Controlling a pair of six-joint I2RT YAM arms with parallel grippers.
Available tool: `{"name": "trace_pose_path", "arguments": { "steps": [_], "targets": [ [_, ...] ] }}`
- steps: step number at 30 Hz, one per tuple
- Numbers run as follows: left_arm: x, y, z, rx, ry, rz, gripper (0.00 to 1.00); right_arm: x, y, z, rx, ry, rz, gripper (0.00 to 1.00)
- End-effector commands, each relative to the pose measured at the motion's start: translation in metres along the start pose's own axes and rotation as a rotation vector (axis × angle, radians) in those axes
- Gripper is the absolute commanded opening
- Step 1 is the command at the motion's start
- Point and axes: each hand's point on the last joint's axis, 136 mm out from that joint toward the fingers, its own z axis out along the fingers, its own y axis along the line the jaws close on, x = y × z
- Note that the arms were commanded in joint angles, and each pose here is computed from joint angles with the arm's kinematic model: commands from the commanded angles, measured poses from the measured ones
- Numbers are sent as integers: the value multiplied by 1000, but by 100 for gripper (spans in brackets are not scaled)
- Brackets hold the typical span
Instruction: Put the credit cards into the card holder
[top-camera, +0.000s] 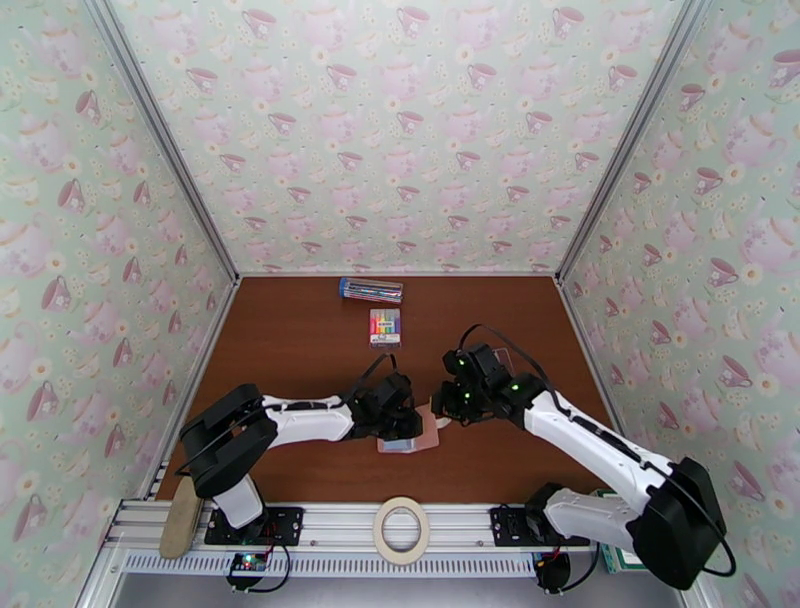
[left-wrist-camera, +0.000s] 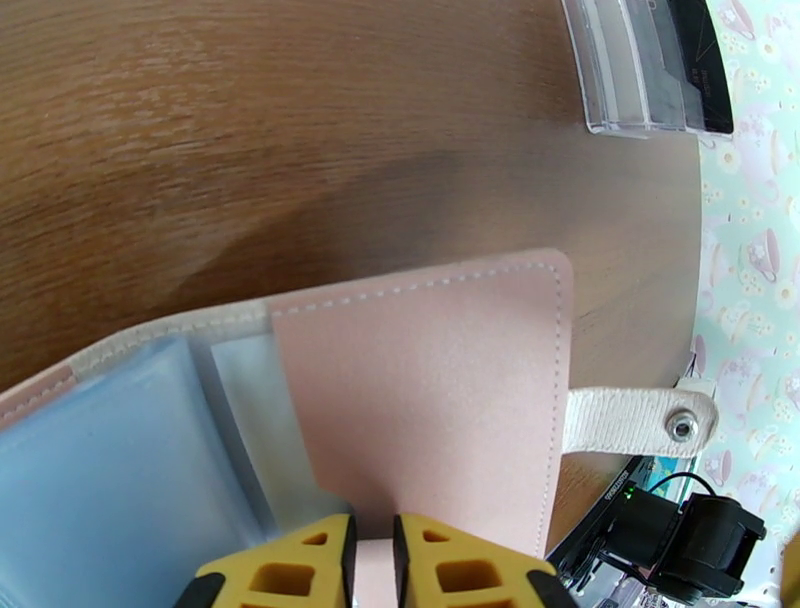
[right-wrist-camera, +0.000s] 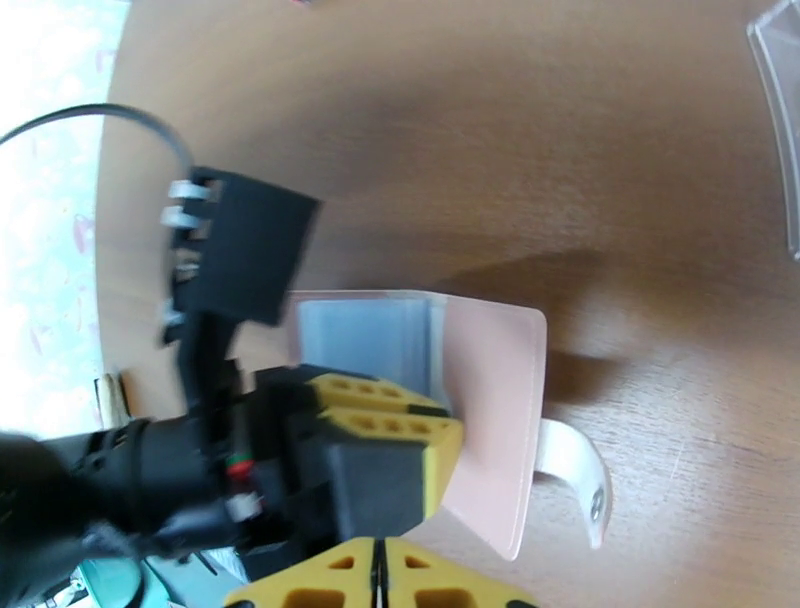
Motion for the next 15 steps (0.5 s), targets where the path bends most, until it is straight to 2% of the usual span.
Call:
{"name": "trace_pose_path", "arguments": {
  "steps": [1, 15],
  "targets": [
    [3, -2, 3, -4, 14, 9, 20, 6, -8, 15, -6, 33, 43, 9],
    [0, -12, -4, 14, -9, 32, 20, 17, -30, 49, 27, 101, 80, 4]
  ]
}}
